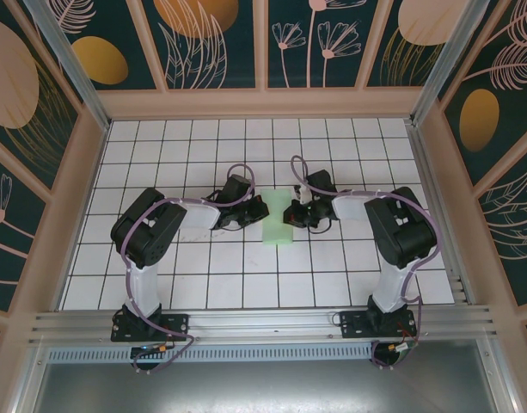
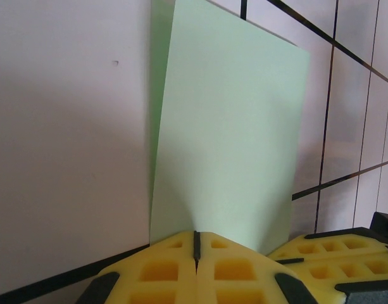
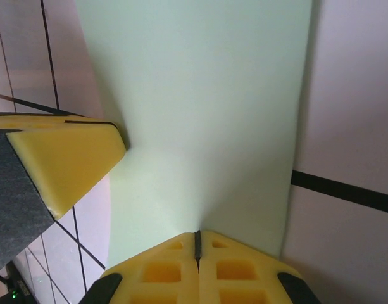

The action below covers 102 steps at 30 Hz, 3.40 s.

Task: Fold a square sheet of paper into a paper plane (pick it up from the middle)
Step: Fold the square sheet of paper in half at the center of the table, then first fold in half a square sheet of paper at the center of the table.

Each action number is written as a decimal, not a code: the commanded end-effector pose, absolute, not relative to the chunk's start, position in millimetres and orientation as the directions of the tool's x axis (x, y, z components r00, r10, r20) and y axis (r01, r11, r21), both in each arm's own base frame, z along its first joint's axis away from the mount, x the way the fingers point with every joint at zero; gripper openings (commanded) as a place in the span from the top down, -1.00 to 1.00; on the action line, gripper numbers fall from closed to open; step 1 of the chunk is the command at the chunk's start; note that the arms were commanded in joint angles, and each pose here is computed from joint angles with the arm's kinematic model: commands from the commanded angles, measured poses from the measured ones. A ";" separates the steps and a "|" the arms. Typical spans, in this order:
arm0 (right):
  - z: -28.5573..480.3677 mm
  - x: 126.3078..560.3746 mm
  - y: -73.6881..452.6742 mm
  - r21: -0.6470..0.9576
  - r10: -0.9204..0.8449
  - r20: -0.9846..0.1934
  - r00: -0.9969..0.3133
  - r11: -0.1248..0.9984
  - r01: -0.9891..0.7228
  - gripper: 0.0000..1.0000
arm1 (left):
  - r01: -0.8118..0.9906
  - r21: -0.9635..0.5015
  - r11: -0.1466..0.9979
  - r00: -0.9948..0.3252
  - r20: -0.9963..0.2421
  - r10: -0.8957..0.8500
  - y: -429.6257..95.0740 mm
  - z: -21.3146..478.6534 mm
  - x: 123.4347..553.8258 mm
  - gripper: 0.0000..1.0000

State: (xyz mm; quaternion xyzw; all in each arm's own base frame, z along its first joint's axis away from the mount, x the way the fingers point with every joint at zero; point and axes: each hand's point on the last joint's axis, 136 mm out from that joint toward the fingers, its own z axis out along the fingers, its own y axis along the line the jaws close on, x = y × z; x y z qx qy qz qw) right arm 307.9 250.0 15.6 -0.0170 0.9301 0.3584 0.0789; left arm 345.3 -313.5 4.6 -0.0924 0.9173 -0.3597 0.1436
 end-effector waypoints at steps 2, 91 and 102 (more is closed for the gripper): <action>-9.5 277.8 212.6 0.600 0.041 -0.061 -0.997 0.800 -0.004 1.00 | -0.298 -0.229 0.927 -0.954 0.041 -0.297 -209.7 -115.1 251.9 1.00; 73.0 280.1 296.3 0.663 0.038 -0.266 -0.963 0.732 -0.155 1.00 | -0.158 -0.461 0.873 -0.895 -0.307 -0.324 -217.0 34.1 296.9 1.00; 51.8 308.4 332.9 0.682 0.047 -0.213 -0.976 0.722 -0.114 1.00 | 0.053 -0.653 0.755 -0.885 -0.380 -0.267 -269.5 91.2 333.2 0.85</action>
